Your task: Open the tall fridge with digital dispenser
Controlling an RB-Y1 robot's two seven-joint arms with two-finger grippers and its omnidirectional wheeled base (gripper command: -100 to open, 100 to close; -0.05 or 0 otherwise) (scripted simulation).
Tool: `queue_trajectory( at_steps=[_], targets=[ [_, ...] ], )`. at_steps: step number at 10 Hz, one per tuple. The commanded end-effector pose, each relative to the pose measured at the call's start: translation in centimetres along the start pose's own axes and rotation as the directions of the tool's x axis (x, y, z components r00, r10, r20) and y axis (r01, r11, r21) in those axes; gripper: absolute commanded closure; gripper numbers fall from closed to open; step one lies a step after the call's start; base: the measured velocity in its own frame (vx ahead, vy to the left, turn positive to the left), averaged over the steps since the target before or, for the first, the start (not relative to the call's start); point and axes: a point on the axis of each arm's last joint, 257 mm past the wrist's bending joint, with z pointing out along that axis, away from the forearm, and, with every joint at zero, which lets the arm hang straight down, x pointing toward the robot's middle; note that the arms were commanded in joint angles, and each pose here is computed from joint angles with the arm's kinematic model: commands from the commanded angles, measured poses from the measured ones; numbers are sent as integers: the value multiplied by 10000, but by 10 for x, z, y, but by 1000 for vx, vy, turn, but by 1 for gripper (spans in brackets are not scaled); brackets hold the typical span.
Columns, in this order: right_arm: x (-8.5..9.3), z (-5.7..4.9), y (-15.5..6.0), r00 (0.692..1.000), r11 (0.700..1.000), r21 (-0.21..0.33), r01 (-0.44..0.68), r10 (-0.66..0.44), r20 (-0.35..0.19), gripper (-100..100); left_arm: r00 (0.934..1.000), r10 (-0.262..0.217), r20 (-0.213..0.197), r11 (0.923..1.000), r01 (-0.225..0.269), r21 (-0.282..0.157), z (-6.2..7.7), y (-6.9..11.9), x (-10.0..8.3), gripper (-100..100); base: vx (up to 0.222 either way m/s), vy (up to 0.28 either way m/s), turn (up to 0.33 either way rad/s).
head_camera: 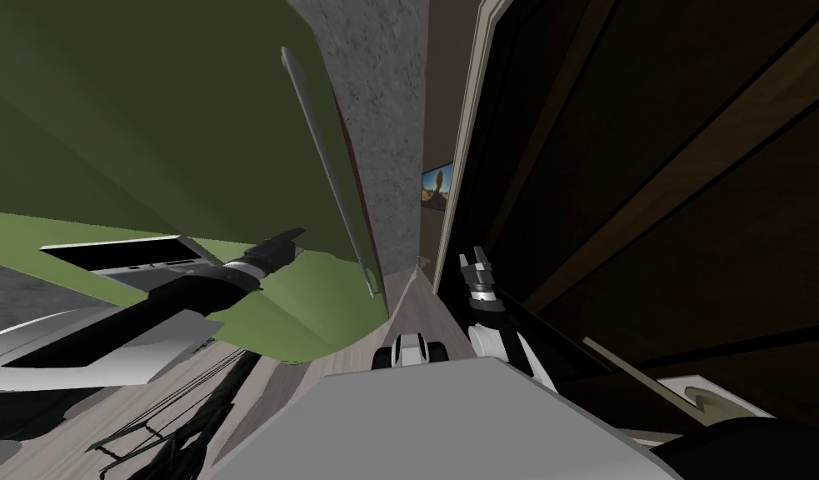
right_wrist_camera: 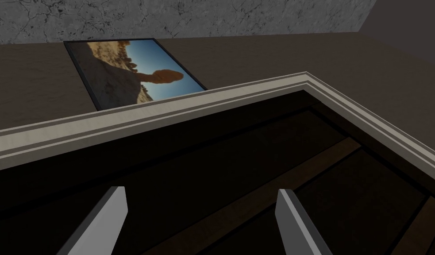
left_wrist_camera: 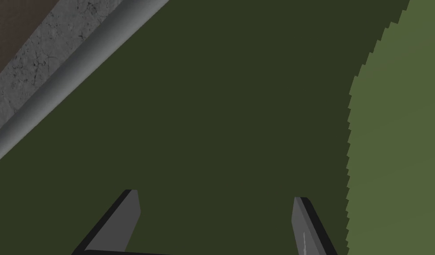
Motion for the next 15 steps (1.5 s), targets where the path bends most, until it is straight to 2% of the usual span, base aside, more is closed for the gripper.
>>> queue_trajectory(
  at_steps=[1,3,4,7,10,14,15],
  targets=[
    [0,0,0,10000,10000,0,1,-1,0,0,9998,223,3,9991,-223,-357,4,-3,-7,-100,58,-38,-28],
    [0,0,0,10000,10000,0,0,0,0,0,9988,478,-51,9973,-480,-554,8,-14,-12,-100,85,-49,-37],
    [0,0,0,10000,10000,0,0,0,0,0,9988,483,-43,9971,-484,-590,8,-13,-12,-100,65,-41,-10],
    [0,0,0,10000,10000,0,0,0,0,0,9962,844,-203,9937,-856,-727,10,-33,-11,-100,57,-42,-23],
    [0,0,0,10000,10000,0,1,-1,0,0,9917,1179,-504,9908,-1208,-605,9,-56,2,-100,60,-37,-20],
    [0,0,0,10000,10000,0,2,-2,-1,0,9833,1518,-1004,9879,-1543,-172,1,-82,29,-100,31,-2,9],
    [0,0,0,10000,10000,-1,1,-1,-1,0,9873,1409,-737,9886,-1442,-427,4,-76,17,-100,-2,19,28]
  ],
)
